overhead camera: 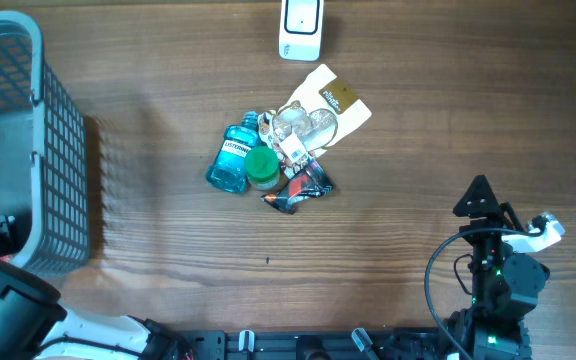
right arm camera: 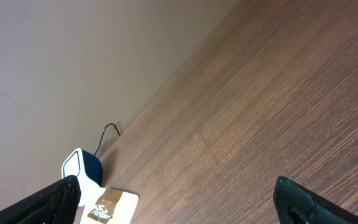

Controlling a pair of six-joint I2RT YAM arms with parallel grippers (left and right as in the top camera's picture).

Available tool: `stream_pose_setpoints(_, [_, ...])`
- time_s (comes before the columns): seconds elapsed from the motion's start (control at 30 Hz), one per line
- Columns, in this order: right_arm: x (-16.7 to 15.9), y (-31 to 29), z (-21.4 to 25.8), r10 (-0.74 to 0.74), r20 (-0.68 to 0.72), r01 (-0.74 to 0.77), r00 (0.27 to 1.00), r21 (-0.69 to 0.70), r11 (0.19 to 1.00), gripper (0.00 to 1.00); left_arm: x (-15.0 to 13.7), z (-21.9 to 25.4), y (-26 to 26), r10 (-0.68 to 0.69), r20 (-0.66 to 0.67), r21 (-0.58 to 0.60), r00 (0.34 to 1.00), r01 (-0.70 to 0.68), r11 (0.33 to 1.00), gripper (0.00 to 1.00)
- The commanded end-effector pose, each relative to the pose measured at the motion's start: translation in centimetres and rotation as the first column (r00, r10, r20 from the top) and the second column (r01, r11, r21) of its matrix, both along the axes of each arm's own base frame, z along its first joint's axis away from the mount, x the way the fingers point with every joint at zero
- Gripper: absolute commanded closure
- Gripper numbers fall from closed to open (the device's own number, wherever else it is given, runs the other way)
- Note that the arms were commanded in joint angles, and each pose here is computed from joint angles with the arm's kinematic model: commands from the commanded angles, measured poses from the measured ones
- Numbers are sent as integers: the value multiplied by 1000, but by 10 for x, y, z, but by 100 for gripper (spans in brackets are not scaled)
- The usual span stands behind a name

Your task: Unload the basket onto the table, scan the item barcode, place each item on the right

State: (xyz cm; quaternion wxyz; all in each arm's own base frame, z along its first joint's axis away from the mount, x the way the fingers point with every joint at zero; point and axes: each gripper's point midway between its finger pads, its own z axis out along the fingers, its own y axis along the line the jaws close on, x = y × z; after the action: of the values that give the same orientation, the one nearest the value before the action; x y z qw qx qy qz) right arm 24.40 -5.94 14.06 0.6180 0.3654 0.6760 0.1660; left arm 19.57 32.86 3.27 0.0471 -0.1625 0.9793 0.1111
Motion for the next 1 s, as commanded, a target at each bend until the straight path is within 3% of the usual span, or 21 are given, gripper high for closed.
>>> stream_pose_setpoints(0.0, [-1,-3,0,-16,-3,16,1000,-21,1000,0,1,-12,-6,18,12,-44,1000,-17,999,38])
stream_pose_setpoints(0.27, [-1,-4,0,-16,-3,16,1000,-21,1000,0,11,-11,-11,22,20,-45,1000,-22,999,41])
stream_pose_setpoints(0.5, [-1,-4,0,-17,-3,17,1000,-21,1000,0,44,3,-22,-47,55,-4,997,47,999,41])
stream_pose_setpoints(0.7, [-1,-3,0,-16,-3,16,1000,-21,1000,0,101,34,-46,-65,190,7,980,65,998,36])
stream_pose_setpoints(0.93, [-1,-4,0,-16,-3,16,1000,-21,1000,0,166,95,-76,-7,449,-79,894,47,996,36])
stream_pose_setpoints(0.97, [-1,-4,0,-16,-3,16,1000,-21,1000,0,171,106,-78,13,478,-88,878,33,996,32])
